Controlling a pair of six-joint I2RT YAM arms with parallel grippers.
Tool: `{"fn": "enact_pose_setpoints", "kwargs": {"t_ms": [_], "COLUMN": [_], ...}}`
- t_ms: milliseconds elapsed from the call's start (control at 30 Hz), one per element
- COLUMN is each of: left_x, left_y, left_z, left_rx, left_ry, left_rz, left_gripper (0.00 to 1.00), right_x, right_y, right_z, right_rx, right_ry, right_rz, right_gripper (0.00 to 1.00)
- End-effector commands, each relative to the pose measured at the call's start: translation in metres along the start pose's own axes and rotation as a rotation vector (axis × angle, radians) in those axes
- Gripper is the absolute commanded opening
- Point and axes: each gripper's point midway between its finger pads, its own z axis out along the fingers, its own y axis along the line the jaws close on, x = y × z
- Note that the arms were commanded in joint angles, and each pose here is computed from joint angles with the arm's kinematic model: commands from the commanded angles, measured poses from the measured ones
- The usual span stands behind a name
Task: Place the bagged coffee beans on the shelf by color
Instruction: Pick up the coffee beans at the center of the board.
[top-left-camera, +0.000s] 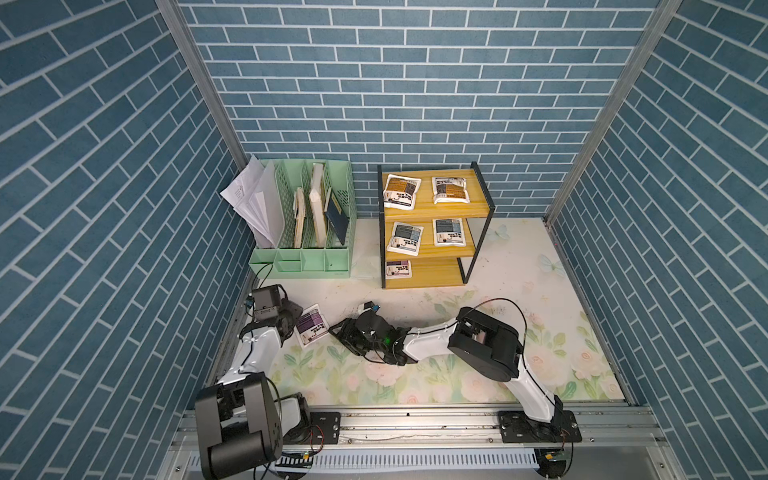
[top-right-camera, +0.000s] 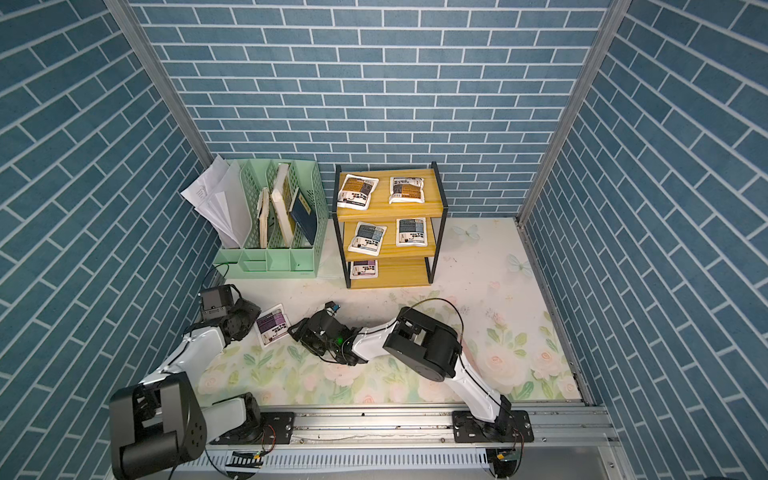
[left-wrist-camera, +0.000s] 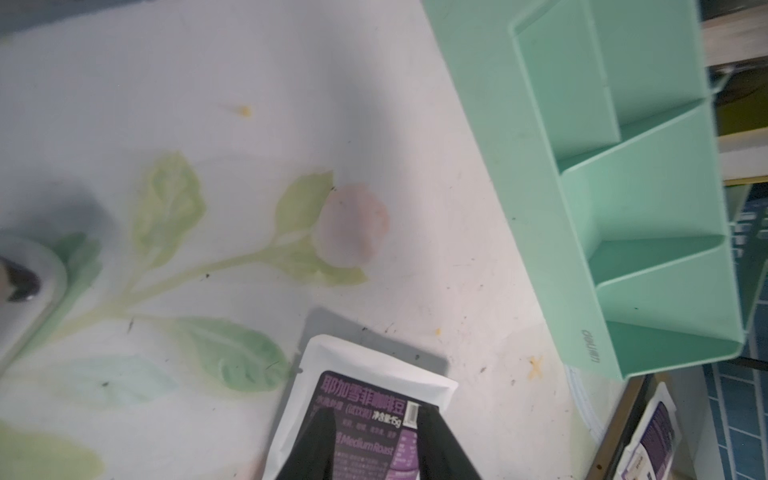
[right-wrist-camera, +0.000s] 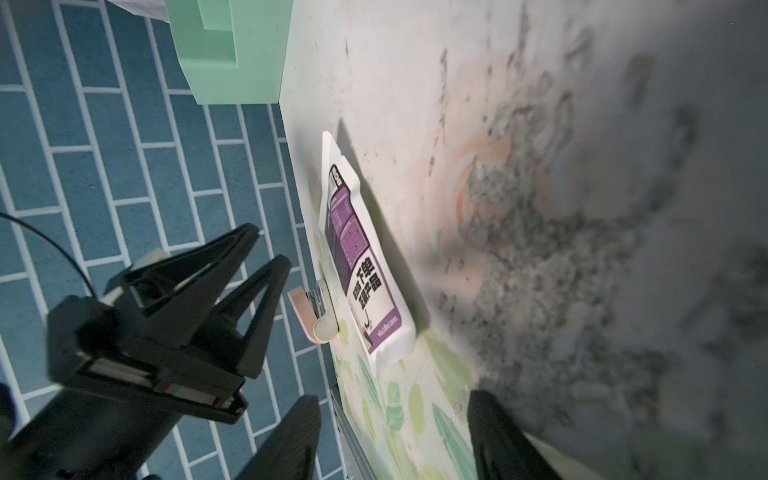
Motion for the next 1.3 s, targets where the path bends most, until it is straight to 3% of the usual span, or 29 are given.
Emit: {"fn": "enact_pose_setpoints", "kwargs": {"t_ms": [0,133,333,733,967,1267], "left_x": [0.017,0.037,0.044,0.046,0.037,-0.01], "left_y": [0.015,0.021,0.026,0.033,0.019,-0.022], "left_z": [0.007,0.024,0.031,0.027,0.018,-0.042], "left_rx": [-0.043,-0.029,-0.052,-0.071,-0.041,0.033], "left_ry": [0.063,0.132,0.144,0.137,0.122,-0.037], "left_rz": [0.033,0.005,0.005,-0.003,-0.009,0.067], "left_gripper": [0.37,0.36,0.34,0.34,0.34,0.4], "right_x": [0.007,0.007,0.003,-0.015,-0.018,-0.036], "right_y": [-0.026,-0.023,-0.008,0.004,0.005,0.012], "right_z": [0.014,0.028,0.041,0.053,0.052,0.004], "right_rx": [0.08,0.073,0.021,-0.042,-0.048,-0.064], "right_ry": [0.009,0.014,0.006,-0.036,-0.04,-0.08], "right_rz": [0.13,0.148,0.162,0.159,0.152,0.053], "right_gripper": [0.61,0.64,0.65,0.27,0.11,0.0]}}
